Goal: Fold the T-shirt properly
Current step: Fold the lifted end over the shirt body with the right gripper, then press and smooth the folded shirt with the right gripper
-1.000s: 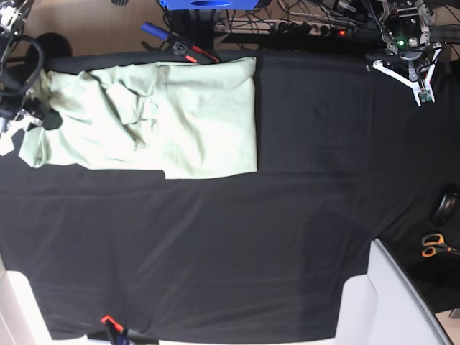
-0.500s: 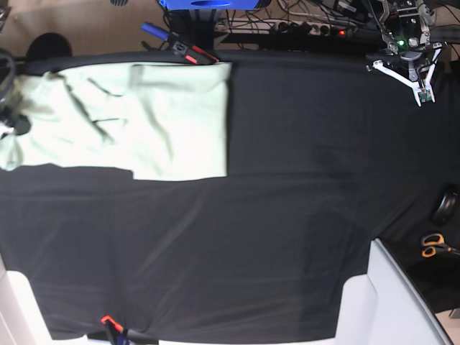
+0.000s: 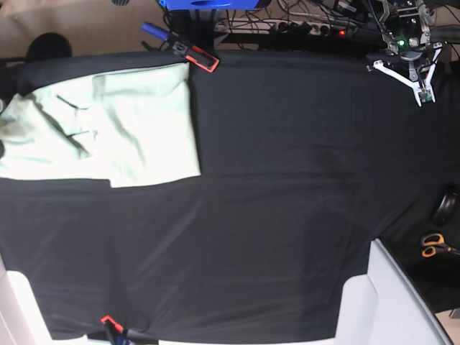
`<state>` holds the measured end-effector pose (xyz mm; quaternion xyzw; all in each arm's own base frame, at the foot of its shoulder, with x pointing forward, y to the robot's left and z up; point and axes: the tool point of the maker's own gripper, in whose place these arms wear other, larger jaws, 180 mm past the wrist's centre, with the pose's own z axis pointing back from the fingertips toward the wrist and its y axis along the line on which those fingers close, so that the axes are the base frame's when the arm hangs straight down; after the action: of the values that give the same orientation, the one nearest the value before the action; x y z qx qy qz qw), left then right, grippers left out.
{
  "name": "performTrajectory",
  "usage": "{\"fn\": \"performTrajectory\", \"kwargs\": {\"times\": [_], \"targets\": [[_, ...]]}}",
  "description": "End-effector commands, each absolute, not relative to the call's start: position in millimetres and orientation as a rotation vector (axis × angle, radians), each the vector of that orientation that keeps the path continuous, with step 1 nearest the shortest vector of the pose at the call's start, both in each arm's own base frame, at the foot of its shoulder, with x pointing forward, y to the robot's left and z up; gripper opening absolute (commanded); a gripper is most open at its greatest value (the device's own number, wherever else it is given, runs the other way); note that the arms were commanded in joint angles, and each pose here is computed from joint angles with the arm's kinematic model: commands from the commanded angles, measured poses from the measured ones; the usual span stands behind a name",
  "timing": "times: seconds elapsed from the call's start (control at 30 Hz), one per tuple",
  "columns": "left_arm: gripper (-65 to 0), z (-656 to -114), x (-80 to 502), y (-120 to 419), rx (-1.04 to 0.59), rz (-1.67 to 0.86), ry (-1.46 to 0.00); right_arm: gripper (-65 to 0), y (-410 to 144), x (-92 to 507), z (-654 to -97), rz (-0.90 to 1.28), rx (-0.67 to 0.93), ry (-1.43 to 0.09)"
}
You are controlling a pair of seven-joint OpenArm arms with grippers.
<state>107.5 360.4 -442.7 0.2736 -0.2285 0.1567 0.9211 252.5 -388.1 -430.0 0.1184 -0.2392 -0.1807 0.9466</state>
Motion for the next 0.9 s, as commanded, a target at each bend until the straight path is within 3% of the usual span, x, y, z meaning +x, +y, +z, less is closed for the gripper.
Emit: {"fn": "performTrajectory", "kwargs": {"times": [0.0,0.5,0.87], "targets": [[-60.0,-434,111,367,0.59,0.31,-0.497,-64.7,-397,262,-414,-0.367,0.215,-0.537],[-60.0,-433,112,366,0.589,0.311,-0.498,-64.7,-342,272,-412,-0.385,0.061,-0.55],[-60.0,-433,112,366,0.589,0.311,-0.498,-64.7,-296,271,-405,-0.208,-0.113,-0.555]]}}
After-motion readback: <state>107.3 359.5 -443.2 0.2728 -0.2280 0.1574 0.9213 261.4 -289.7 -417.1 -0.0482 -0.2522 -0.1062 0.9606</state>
